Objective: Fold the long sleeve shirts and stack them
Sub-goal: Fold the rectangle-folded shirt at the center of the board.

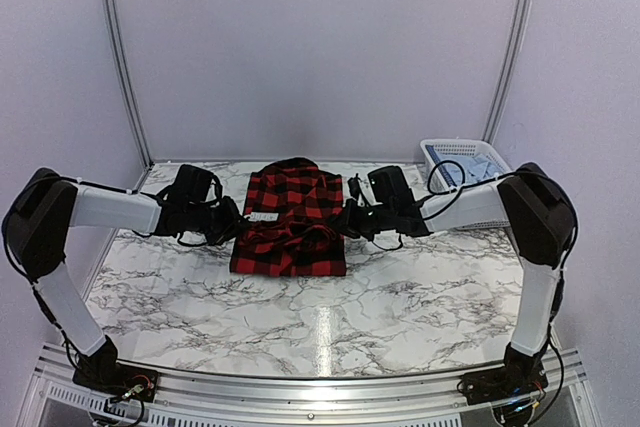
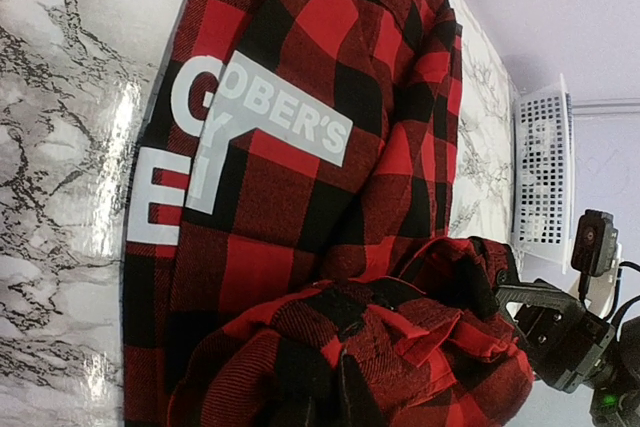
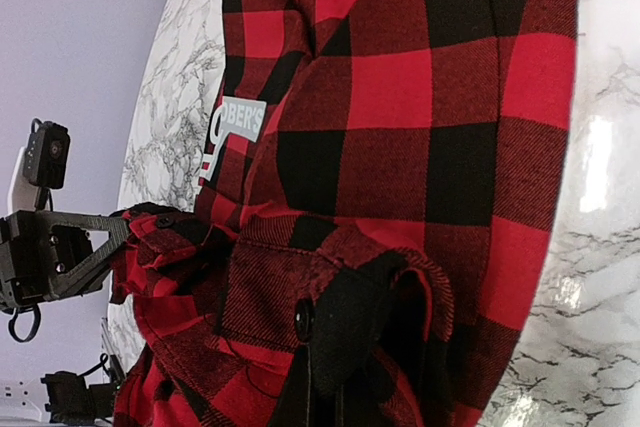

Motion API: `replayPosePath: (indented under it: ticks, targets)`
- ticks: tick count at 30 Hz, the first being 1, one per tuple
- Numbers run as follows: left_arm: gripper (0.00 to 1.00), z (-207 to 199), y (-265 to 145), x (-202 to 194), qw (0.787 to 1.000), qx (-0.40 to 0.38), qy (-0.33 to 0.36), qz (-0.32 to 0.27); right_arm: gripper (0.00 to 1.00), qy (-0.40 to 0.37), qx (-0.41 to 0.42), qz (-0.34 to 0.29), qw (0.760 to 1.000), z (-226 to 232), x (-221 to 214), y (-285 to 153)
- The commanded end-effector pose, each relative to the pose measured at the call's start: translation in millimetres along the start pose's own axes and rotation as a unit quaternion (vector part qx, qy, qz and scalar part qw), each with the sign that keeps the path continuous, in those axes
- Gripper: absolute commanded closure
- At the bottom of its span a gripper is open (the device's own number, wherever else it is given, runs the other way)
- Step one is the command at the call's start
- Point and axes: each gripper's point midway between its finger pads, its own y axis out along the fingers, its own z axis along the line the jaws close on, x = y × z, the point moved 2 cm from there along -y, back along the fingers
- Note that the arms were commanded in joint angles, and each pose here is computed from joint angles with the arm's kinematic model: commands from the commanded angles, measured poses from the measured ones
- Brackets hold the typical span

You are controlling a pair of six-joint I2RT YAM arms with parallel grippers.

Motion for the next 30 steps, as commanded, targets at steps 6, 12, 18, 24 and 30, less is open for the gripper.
replayPosePath:
  ticks: [6,12,18,24,30]
  targets:
    - [0.94,-3,15,16,1.000,-0.005,0.015,-0.004,1.00,-0.017,-0.004,-0.015,1.000,-5,21,12]
    - [0.76,-8,13,20,1.000,-0.012,0.020,-0.004,0.87,-0.026,-0.004,-0.016,1.000,-1,25,11]
    - [0.49,-21,-7,37,0.998,-0.008,0.048,-0.030,0.57,-0.073,-0.032,-0.027,0.996,12,44,1]
    - [0.19,-34,-27,42,0.995,-0.007,0.087,-0.046,0.38,-0.103,-0.084,-0.039,0.990,12,54,-20]
    - [0.13,-41,-31,38,0.993,-0.016,0.114,-0.025,0.35,-0.118,-0.108,-0.054,0.986,16,54,-36]
